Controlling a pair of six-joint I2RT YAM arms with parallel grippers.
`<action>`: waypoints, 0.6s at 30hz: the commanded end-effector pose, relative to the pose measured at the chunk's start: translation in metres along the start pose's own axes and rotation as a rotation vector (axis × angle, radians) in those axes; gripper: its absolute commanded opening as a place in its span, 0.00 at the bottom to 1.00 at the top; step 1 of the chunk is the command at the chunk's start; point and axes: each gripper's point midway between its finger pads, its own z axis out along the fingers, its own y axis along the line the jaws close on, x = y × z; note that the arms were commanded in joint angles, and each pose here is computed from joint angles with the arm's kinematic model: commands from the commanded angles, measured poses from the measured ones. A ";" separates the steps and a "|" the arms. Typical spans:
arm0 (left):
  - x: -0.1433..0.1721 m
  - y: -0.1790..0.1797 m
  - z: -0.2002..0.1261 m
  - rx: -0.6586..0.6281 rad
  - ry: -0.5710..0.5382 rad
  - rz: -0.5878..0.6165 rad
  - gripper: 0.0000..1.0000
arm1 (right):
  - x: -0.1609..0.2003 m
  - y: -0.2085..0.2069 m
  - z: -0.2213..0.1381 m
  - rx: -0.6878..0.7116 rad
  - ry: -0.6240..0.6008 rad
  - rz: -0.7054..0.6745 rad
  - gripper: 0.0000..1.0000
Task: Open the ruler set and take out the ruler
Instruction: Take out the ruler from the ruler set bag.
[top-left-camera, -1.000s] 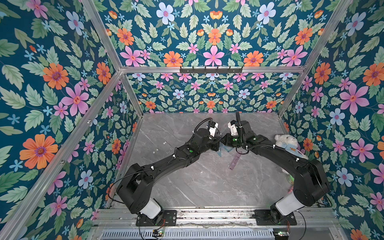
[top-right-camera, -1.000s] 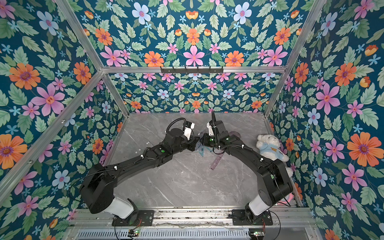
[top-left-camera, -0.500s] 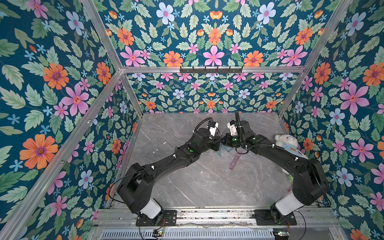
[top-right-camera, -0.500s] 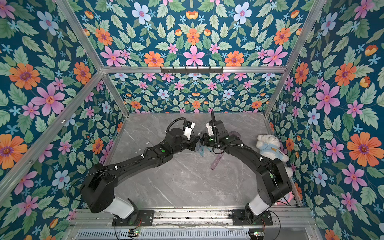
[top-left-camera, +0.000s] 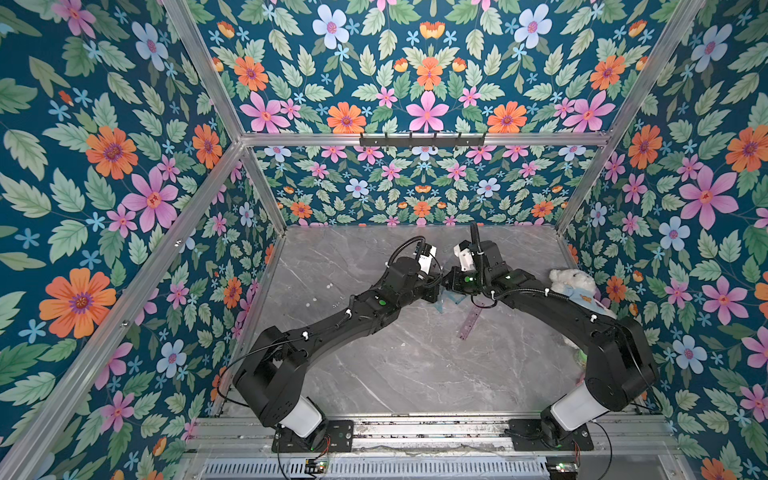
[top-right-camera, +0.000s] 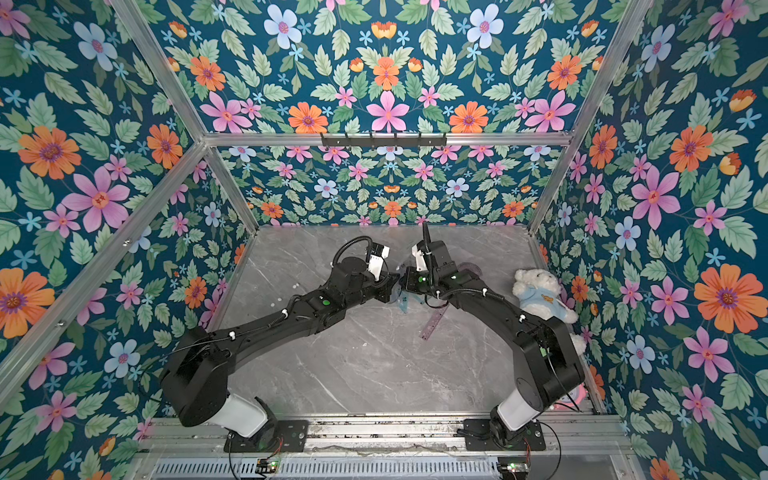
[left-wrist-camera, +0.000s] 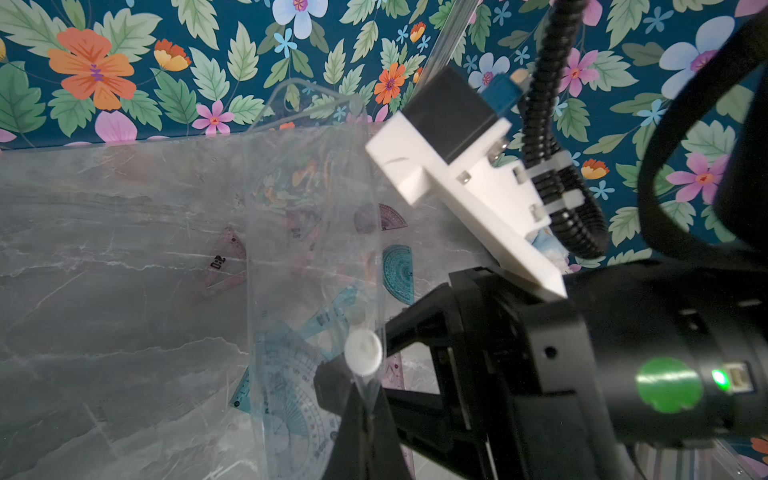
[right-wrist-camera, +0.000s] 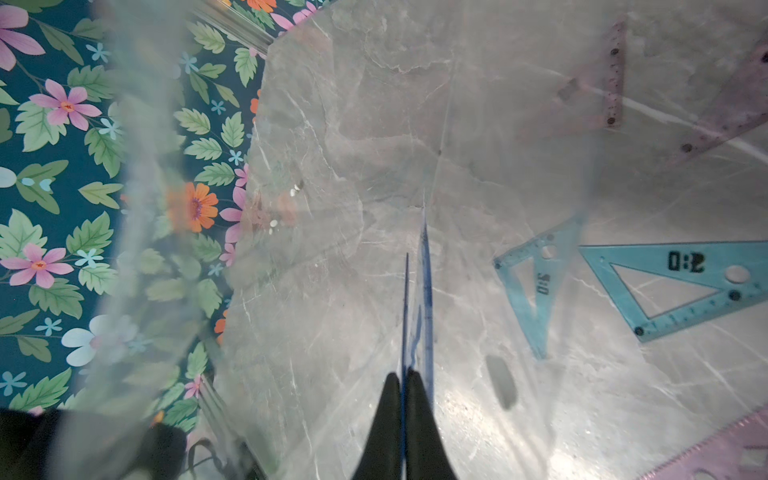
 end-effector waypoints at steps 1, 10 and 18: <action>-0.010 -0.003 -0.002 0.010 -0.041 0.001 0.00 | -0.005 0.008 -0.007 -0.018 -0.023 -0.009 0.00; -0.006 0.002 -0.002 -0.008 -0.042 -0.003 0.00 | -0.015 0.015 -0.038 -0.013 -0.084 -0.033 0.00; -0.004 0.005 -0.002 -0.020 -0.043 -0.007 0.00 | -0.019 0.013 -0.069 -0.029 -0.119 -0.017 0.00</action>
